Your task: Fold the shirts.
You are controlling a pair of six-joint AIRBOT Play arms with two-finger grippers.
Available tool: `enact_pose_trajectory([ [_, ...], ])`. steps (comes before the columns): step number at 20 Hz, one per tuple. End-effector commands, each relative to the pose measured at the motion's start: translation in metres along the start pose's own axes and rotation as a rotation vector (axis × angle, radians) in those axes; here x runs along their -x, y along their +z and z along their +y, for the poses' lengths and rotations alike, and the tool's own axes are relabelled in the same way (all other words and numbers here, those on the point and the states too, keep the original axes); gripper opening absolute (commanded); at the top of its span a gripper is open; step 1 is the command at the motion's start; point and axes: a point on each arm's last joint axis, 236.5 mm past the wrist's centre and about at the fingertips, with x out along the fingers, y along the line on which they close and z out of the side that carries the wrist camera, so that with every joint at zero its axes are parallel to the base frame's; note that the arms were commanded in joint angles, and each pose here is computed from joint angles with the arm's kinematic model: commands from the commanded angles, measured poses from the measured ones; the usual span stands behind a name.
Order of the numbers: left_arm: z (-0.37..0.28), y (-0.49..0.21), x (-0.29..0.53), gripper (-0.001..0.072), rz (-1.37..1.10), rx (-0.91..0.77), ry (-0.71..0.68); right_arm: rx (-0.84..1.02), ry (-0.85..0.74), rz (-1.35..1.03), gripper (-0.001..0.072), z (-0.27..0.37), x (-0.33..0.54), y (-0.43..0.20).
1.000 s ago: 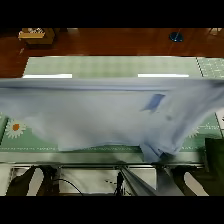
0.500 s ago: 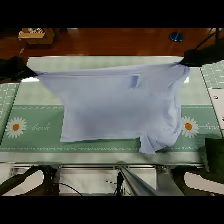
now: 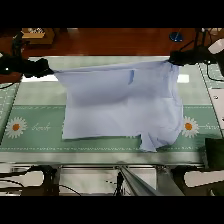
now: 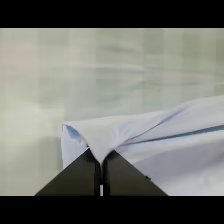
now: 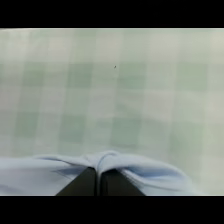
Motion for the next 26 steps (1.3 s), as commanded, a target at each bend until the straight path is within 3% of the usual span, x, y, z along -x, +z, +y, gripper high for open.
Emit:
enact_pose_trajectory([
  [1, 0.009, 0.015, -0.041, 0.0023, -0.063, 0.011, 0.018, -0.049, -0.019, -0.083, 0.0031, -0.016, -0.029, 0.012],
  [7, 0.008, 0.001, -0.102, 0.0023, -0.033, -0.050, 0.030, -0.039, -0.037, -0.024, 0.0031, -0.032, -0.064, -0.013],
  [11, 0.006, 0.002, -0.092, 0.0022, -0.006, -0.054, 0.017, -0.023, -0.020, 0.055, 0.0031, -0.027, -0.047, -0.026],
  [16, -0.007, -0.044, -0.049, 0.0022, 0.278, -0.029, -0.076, 0.009, -0.231, 0.359, 0.0031, -0.075, 0.025, -0.083],
  [26, -0.004, -0.090, -0.098, 0.0023, 0.440, 0.101, -0.072, -0.132, -0.176, 0.633, 0.0032, -0.062, 0.006, -0.164],
])
